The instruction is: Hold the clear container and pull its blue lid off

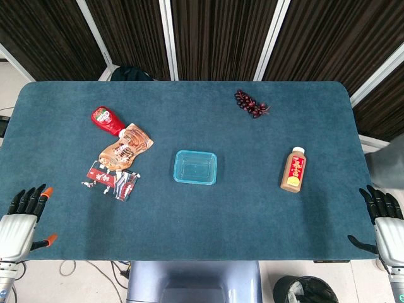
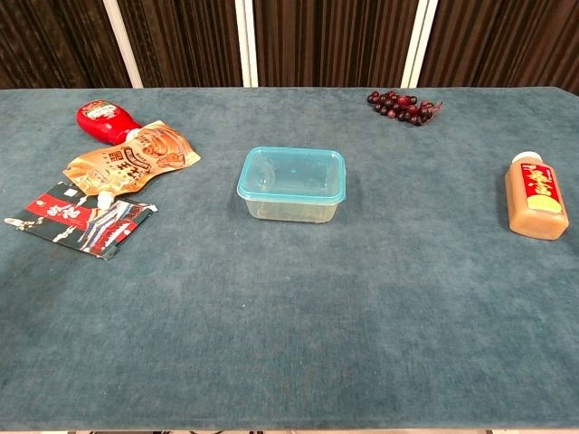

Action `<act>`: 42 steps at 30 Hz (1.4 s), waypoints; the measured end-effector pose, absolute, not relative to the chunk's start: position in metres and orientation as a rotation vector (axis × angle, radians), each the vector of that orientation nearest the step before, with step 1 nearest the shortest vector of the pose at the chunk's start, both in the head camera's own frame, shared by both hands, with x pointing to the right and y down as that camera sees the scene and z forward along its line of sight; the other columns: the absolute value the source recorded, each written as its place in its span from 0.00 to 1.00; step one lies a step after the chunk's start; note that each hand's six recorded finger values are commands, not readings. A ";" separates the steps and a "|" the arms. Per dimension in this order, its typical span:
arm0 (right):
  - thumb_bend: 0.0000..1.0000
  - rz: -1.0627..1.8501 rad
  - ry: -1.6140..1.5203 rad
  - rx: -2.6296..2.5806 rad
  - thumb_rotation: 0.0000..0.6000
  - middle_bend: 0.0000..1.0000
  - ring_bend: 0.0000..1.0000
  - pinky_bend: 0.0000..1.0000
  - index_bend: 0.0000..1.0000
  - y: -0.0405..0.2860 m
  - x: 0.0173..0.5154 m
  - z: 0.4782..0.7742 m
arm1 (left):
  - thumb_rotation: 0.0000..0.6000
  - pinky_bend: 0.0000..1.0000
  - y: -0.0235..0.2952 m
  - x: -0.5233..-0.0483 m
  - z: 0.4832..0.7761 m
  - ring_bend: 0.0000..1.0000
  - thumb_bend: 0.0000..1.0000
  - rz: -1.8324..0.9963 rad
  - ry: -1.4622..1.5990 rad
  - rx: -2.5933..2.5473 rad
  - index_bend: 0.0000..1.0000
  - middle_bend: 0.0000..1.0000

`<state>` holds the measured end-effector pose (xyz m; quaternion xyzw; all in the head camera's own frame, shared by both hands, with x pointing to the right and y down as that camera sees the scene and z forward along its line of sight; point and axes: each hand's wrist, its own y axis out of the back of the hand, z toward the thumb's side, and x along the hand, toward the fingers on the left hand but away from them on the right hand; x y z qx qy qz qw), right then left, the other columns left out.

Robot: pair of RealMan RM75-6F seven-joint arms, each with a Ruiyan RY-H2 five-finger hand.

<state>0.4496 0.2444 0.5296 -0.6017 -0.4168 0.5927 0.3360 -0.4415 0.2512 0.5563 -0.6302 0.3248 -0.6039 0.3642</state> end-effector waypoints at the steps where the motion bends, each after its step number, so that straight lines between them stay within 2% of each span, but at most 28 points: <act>1: 0.19 1.545 -1.087 -1.570 1.00 0.00 0.00 0.00 0.00 0.244 0.450 0.530 | 1.00 0.00 0.251 -0.442 0.556 0.00 0.01 -1.554 0.835 -1.621 0.00 0.00; 19: 0.19 1.567 -1.095 -1.565 1.00 0.00 0.00 0.00 0.00 0.244 0.453 0.531 | 1.00 0.00 0.248 -0.435 0.559 0.00 0.00 -1.545 0.872 -1.679 0.00 0.00; 22: 0.19 1.577 -1.103 -1.561 1.00 0.00 0.00 0.00 0.00 0.243 0.455 0.532 | 1.00 0.00 0.238 -0.425 0.562 0.00 0.00 -1.516 0.890 -1.729 0.00 0.00; 31: 0.19 1.574 -1.098 -1.573 1.00 0.00 0.00 0.00 0.00 0.243 0.452 0.535 | 1.00 0.00 0.181 -0.368 0.581 0.00 0.00 -1.381 0.874 -1.908 0.00 0.00; 42: 0.19 1.590 -1.115 -1.577 1.00 0.00 0.00 0.00 0.00 0.244 0.453 0.538 | 1.00 0.00 0.136 -0.282 0.636 0.00 0.00 -1.326 0.809 -2.207 0.00 0.00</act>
